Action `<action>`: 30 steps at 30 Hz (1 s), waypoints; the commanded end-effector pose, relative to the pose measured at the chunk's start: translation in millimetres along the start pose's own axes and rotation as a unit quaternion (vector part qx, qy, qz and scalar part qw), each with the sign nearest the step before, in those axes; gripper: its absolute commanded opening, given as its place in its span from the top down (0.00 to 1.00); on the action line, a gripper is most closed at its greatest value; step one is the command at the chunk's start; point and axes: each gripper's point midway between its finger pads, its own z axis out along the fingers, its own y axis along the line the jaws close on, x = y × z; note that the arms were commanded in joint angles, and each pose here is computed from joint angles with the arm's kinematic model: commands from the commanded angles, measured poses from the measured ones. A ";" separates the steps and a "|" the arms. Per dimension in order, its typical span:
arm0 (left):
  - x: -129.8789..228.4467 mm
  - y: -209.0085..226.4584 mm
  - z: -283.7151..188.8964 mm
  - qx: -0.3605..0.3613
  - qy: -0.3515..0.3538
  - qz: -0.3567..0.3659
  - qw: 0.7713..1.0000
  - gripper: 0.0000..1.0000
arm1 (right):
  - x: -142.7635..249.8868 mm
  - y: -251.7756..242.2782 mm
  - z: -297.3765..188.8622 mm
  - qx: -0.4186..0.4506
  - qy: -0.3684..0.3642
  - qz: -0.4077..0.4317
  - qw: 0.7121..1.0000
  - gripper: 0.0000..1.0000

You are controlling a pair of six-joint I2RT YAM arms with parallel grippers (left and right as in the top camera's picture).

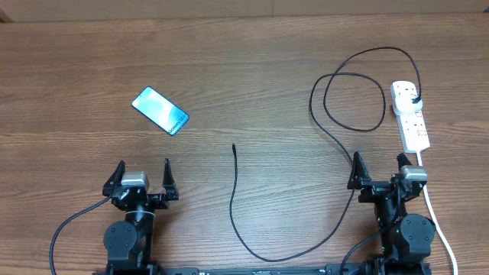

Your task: Plug charger to phone and switch on socket

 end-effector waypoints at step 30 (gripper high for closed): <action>-1.5 -3.8 -0.5 0.011 -0.005 0.001 1.000 0.00 | 1.0 0.3 0.1 0.000 -0.002 -0.004 1.000 0.00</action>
